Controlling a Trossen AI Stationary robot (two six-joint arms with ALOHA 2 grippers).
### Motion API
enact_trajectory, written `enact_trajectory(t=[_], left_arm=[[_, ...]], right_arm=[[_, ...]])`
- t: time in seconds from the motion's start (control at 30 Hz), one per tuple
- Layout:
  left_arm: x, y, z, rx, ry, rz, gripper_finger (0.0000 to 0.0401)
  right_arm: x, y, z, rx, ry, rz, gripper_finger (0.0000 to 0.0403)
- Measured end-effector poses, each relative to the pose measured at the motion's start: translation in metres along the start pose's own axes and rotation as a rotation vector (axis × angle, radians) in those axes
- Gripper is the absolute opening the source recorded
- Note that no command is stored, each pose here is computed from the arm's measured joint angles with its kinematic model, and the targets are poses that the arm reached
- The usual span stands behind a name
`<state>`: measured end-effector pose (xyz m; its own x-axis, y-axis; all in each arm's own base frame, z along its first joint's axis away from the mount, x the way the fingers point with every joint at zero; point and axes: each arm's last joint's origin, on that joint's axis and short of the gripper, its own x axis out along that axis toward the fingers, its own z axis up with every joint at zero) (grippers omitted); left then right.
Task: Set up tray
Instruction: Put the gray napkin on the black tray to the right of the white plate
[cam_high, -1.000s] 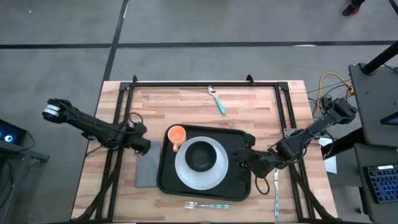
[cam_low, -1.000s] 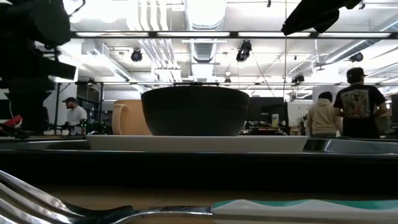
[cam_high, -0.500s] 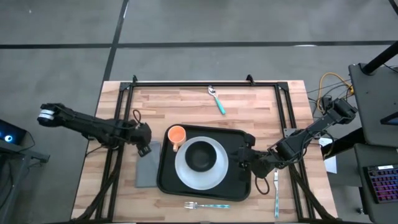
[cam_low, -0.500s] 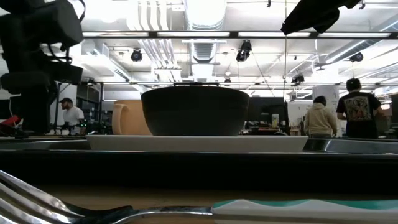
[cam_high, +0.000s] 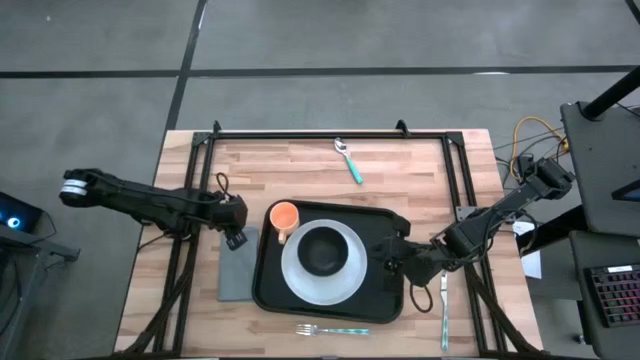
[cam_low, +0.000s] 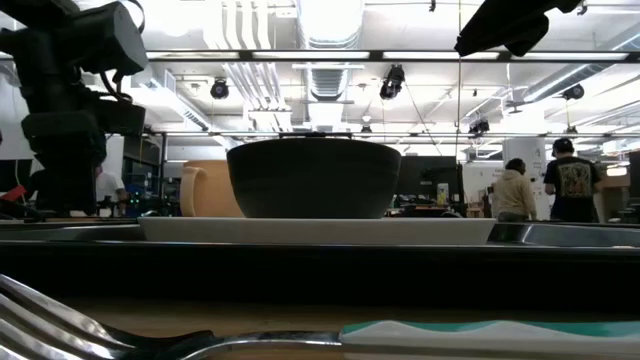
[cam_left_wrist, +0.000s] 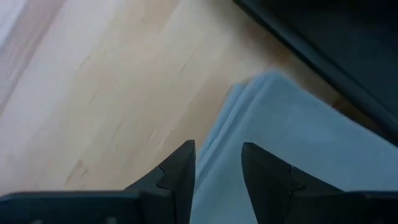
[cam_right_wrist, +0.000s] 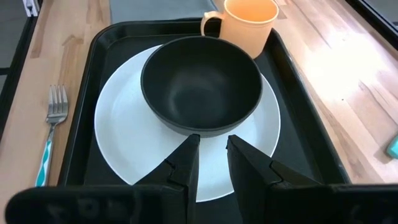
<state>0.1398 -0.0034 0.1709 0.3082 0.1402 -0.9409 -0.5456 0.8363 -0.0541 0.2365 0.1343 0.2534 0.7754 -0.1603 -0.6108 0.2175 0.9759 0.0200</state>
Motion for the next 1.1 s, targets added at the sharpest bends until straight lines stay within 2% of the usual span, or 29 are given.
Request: enact_trajectory(t=[0.6,0.73,0.9,1.0,1.1], left_arm=[[0.032,-0.009,0.0,0.055,0.204,0.067,0.0112],[0.043,-0.011,0.003,0.052,0.195,0.028,0.0112],[0.058,-0.009,0.002,-0.008,0.263,-0.019,0.0112],[0.058,-0.008,0.002,-0.034,0.271,-0.024,0.0112],[0.051,-0.008,0.004,-0.01,0.235,-0.042,0.0112]], right_arm=[[0.0,0.0,-0.001,-0.006,0.002,-0.002,0.0075],[0.0,0.0,-0.001,-0.007,0.003,-0.003,0.0075],[0.0,0.0,-0.001,-0.006,0.002,-0.003,0.0075],[0.0,0.0,-0.001,-0.007,0.007,0.005,0.0075],[0.0,0.0,-0.001,-0.011,0.01,0.01,0.0075]])
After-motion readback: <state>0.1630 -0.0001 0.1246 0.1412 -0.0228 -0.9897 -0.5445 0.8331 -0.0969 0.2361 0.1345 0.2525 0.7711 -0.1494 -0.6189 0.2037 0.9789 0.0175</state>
